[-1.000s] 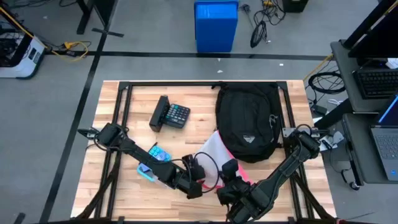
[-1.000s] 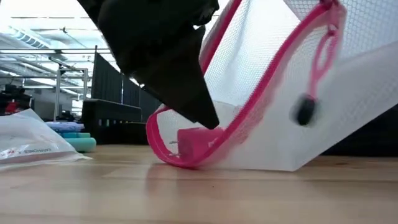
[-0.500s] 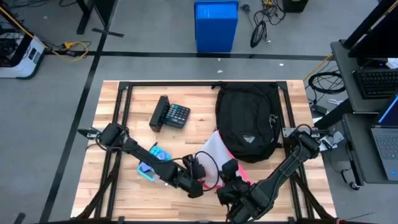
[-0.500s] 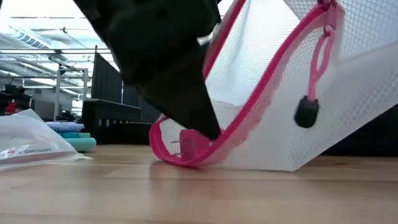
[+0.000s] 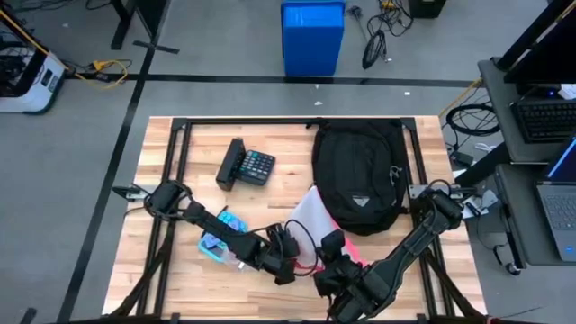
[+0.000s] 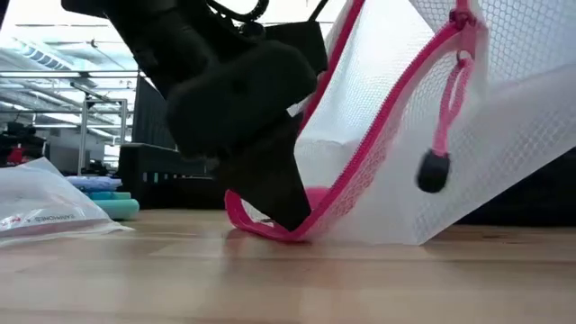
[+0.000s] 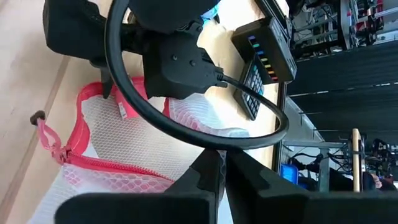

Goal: Unpack backpack
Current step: Remove the pink charger adapter from the white zip bag

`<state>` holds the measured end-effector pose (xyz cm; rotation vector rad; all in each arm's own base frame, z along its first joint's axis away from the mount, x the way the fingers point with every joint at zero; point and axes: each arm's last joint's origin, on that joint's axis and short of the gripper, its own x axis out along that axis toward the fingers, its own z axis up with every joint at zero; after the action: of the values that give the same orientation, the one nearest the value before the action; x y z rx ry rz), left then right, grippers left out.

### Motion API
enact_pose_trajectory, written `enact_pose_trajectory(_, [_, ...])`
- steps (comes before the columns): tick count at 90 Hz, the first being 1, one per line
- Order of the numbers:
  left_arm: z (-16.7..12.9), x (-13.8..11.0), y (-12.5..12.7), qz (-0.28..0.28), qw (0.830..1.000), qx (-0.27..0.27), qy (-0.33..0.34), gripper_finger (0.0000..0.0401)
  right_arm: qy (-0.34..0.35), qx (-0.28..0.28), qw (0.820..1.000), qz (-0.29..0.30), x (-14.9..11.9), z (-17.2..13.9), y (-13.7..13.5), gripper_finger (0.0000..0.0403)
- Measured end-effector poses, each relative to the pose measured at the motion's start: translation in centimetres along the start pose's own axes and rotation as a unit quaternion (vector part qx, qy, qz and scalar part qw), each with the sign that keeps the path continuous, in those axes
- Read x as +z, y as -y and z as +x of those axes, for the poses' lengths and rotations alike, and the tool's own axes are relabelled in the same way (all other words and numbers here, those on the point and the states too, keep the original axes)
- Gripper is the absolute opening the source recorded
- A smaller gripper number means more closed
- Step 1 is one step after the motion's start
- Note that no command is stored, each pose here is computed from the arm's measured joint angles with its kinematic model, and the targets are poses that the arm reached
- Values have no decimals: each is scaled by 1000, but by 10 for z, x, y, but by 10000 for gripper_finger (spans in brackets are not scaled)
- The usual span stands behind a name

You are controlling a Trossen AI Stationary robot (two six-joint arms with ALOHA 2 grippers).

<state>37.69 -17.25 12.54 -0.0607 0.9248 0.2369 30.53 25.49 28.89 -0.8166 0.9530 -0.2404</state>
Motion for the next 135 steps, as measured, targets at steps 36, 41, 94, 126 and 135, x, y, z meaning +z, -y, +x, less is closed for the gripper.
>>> enact_pose_trajectory(36, [-1,3,2,-4,1000,-4,10,196,1,0,1000,1,0,0,0,0])
enact_pose_trajectory(41, [-1,4,2,1,1000,-7,17,196,1,0,1000,1,0,0,0,0])
enact_pose_trajectory(94, [-2,8,4,20,999,-13,30,130,1,1,1000,1,0,0,0,0])
enact_pose_trajectory(126, [-61,13,12,58,996,-58,26,129,-4,-1,1000,11,-1,1,1,0])
enact_pose_trajectory(135, [-89,10,17,69,994,-74,28,129,-9,-3,1000,15,-2,2,2,0])
